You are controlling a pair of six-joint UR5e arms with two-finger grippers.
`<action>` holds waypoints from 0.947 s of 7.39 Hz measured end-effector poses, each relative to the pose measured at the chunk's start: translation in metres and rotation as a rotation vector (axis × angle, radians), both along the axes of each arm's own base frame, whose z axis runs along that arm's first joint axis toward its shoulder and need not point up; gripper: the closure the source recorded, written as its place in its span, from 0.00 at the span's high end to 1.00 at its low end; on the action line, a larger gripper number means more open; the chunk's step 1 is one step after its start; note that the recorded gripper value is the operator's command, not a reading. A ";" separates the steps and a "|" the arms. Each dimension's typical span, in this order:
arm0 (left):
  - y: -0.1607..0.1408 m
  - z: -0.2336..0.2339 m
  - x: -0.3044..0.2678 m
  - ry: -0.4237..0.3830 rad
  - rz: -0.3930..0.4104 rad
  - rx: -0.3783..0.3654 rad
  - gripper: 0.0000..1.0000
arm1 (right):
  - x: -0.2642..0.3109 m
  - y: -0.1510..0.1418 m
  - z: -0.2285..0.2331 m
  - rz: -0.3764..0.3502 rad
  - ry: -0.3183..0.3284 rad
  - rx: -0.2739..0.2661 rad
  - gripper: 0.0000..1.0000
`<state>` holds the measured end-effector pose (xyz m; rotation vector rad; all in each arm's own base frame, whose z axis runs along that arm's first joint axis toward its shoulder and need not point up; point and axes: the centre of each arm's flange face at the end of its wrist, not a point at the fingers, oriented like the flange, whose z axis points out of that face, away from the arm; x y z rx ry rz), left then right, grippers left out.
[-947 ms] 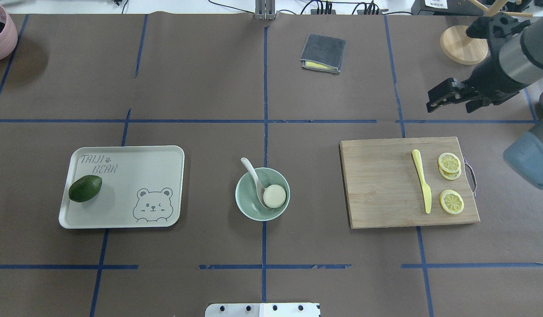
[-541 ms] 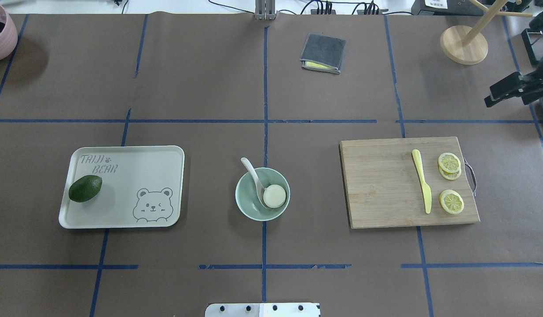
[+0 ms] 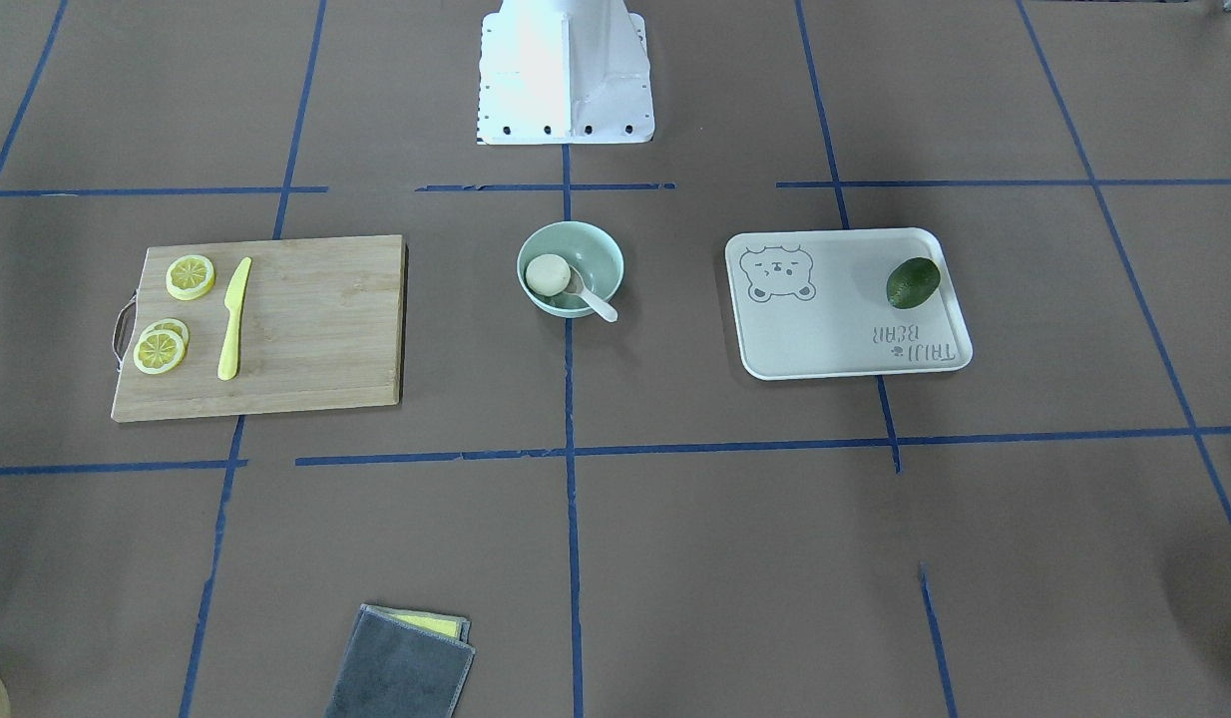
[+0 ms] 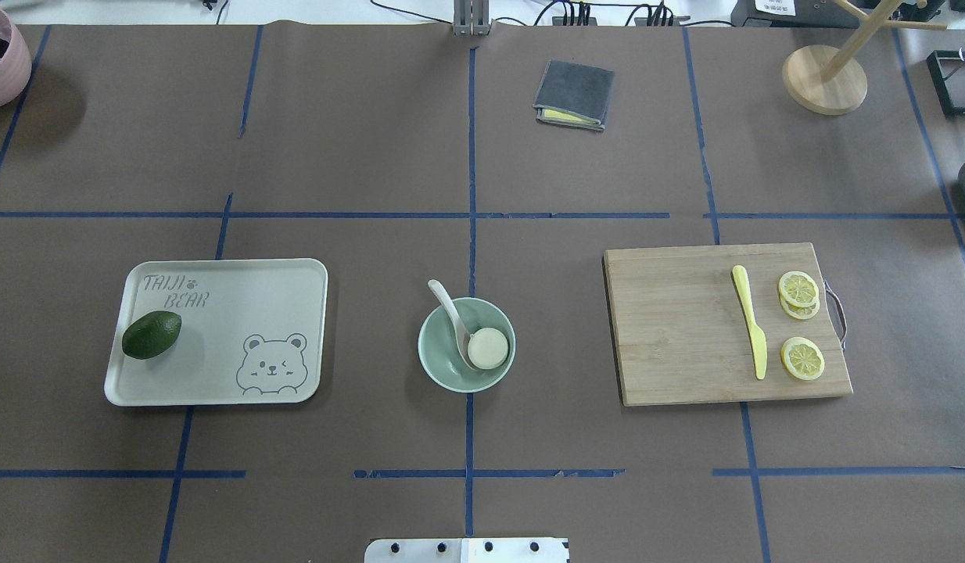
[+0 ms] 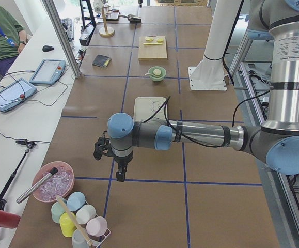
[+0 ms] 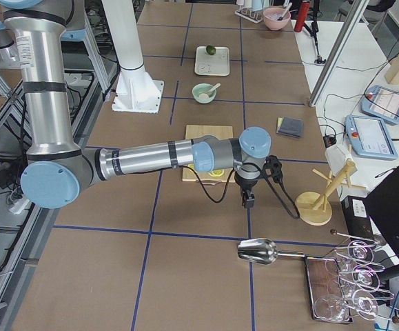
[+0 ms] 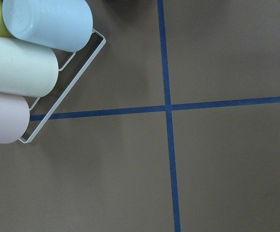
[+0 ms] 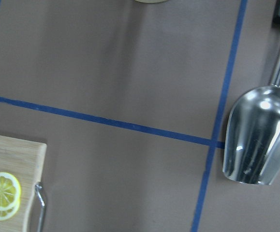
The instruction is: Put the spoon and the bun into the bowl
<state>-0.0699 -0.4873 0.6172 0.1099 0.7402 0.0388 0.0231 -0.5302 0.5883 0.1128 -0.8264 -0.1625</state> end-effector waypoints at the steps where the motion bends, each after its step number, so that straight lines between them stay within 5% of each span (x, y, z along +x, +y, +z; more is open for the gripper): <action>1: 0.000 0.000 0.000 -0.001 0.000 0.000 1.00 | 0.019 0.004 0.027 -0.005 0.004 -0.010 1.00; 7: 0.010 0.011 0.000 0.002 -0.004 -0.026 1.00 | 0.037 0.028 0.067 0.072 0.010 -0.127 1.00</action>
